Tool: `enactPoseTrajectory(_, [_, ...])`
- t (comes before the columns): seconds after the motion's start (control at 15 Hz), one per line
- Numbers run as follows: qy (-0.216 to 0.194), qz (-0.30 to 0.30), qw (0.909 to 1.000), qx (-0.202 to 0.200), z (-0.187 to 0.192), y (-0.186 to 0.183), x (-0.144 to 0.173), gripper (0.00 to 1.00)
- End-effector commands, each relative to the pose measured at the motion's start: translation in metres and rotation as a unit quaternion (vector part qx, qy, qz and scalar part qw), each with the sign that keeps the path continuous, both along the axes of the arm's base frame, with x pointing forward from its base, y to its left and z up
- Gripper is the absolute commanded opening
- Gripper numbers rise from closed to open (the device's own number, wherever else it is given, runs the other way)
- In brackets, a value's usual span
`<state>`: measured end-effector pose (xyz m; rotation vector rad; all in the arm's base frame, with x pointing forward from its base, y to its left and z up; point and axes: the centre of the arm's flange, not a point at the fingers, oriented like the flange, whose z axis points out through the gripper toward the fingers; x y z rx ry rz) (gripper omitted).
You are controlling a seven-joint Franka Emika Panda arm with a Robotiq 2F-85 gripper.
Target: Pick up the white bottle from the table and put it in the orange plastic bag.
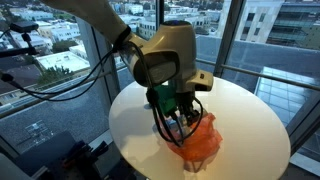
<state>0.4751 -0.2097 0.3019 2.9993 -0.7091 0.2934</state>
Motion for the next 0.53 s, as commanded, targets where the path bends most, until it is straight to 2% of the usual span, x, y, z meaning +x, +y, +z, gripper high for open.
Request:
enactPoseTrajectory(0.0, [0.004,0.008,1.0000,0.003,-0.007,0.000,-0.010,0.26])
enactPoseTrajectory(0.47, [0.016,0.026,0.9995,0.011,-0.017,0.013,-0.007,0.26])
